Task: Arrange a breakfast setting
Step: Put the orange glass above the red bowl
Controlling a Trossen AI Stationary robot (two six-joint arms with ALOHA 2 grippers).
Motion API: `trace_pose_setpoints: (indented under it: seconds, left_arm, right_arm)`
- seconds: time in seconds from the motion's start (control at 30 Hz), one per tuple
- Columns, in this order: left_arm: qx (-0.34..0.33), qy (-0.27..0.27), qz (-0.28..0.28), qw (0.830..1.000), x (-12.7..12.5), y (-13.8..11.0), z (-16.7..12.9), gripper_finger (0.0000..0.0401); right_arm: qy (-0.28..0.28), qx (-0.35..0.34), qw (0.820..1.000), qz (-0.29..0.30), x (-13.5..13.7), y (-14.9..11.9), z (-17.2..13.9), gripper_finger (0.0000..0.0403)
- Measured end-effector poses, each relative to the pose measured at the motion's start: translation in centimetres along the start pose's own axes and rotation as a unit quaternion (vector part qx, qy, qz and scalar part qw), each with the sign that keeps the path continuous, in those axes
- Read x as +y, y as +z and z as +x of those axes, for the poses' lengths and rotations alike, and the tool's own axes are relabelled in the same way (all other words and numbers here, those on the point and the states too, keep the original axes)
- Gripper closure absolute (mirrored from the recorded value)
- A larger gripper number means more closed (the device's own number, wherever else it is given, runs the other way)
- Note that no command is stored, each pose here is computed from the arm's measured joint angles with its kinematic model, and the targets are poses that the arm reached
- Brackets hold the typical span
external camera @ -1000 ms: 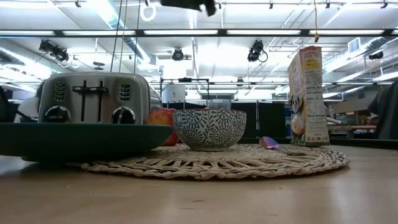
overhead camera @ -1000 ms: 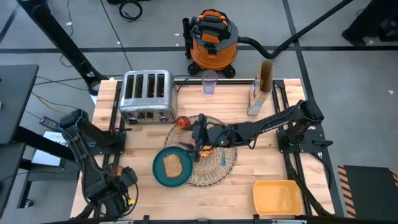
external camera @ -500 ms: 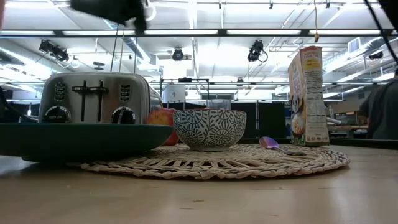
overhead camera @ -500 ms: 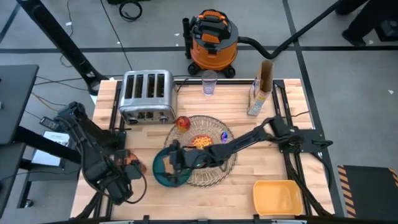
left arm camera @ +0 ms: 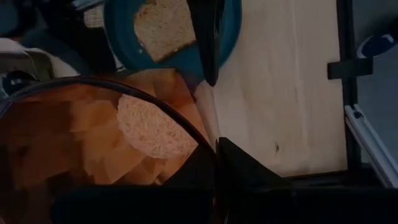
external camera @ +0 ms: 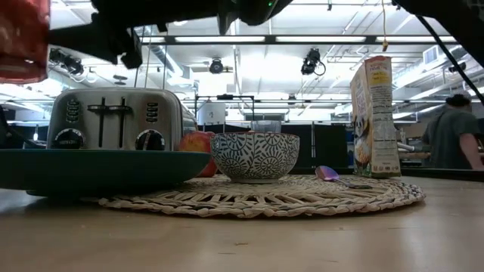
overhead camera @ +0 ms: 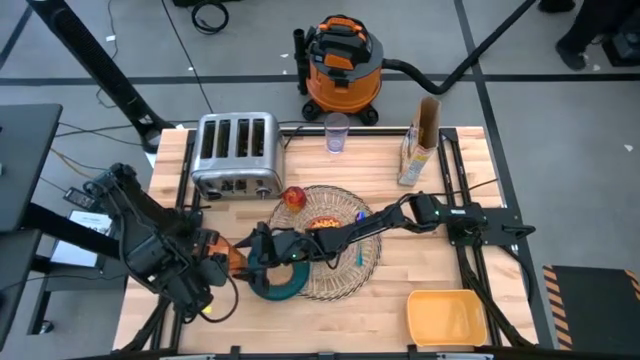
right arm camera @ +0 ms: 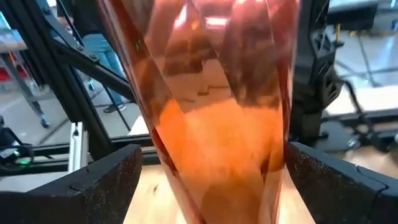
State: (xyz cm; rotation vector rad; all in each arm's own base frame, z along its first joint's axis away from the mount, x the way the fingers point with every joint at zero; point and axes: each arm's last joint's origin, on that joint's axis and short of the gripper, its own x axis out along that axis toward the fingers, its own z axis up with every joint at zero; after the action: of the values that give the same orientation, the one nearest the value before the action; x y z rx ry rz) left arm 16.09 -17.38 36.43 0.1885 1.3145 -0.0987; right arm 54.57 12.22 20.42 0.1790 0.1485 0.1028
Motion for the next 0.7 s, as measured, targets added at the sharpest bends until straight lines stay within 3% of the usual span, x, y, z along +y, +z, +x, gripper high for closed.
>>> trace_pose_setpoints:
  seconds: [0.27,0.7]
  left_arm:
    - [-0.058,0.013,0.037,0.998,1.0,1.7,-0.4,0.0388]
    - [-0.044,0.0,0.044,0.998,1.3,1.9,0.0,0.0388]
  right_arm:
    - [0.008,0.019,0.999,-0.036,-0.3,-0.2,0.0,0.0006]
    - [0.005,0.016,0.999,-0.033,-0.4,-0.1,0.0,0.0037]
